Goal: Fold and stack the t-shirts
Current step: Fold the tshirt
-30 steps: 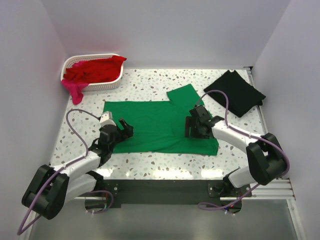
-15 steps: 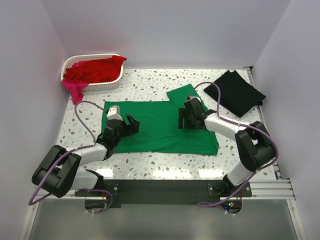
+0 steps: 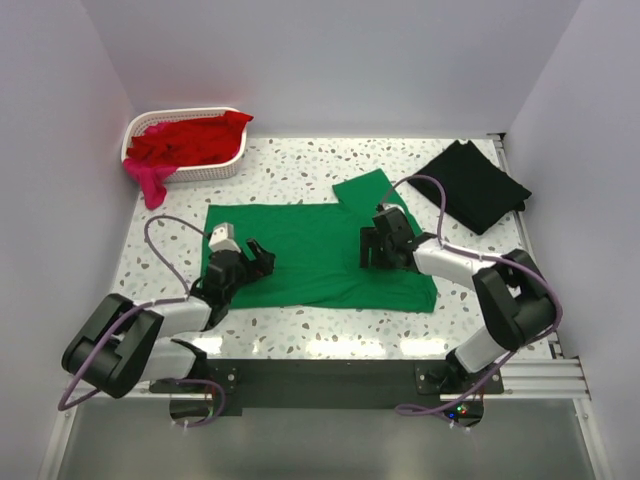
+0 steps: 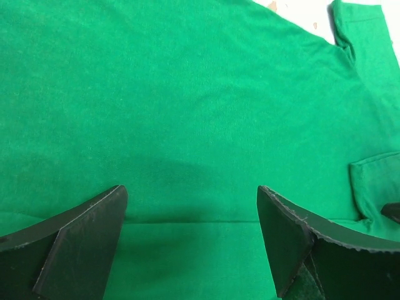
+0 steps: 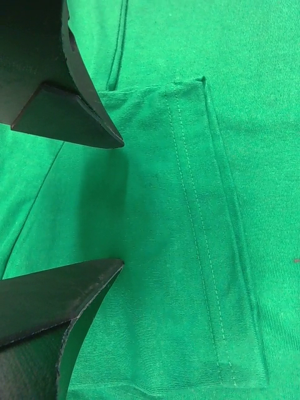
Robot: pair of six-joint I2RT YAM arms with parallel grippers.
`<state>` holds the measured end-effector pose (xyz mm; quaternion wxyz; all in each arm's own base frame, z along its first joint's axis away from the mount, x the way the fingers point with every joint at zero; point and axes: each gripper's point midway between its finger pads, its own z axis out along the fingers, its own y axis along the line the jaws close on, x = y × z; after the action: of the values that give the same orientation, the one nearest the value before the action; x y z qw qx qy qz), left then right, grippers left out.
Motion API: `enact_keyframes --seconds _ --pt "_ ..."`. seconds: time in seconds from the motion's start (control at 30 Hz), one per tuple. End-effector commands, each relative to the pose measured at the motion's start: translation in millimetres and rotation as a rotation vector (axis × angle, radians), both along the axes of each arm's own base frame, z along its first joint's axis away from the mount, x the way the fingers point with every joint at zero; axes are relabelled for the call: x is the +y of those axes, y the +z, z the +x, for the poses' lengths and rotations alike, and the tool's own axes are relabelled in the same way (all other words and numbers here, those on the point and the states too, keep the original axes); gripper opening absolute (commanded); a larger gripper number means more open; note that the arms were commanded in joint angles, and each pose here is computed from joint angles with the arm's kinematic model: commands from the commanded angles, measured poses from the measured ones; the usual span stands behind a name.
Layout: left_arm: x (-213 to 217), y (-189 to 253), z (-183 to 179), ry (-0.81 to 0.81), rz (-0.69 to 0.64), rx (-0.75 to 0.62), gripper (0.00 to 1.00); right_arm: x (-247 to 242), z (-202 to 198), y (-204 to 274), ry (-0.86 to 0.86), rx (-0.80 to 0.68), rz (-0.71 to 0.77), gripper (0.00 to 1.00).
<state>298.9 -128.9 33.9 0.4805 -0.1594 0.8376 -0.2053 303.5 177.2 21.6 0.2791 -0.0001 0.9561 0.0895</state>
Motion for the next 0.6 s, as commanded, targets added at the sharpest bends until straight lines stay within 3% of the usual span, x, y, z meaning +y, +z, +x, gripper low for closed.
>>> enact_keyframes --seconds 0.0,0.57 --pt "9 -11 -17 0.053 -0.031 0.045 0.89 -3 -39 -17 0.004 0.101 0.021 0.74" --pt "26 -8 -63 0.109 -0.122 0.050 0.89 -11 -108 2 0.025 0.104 0.060 0.74"
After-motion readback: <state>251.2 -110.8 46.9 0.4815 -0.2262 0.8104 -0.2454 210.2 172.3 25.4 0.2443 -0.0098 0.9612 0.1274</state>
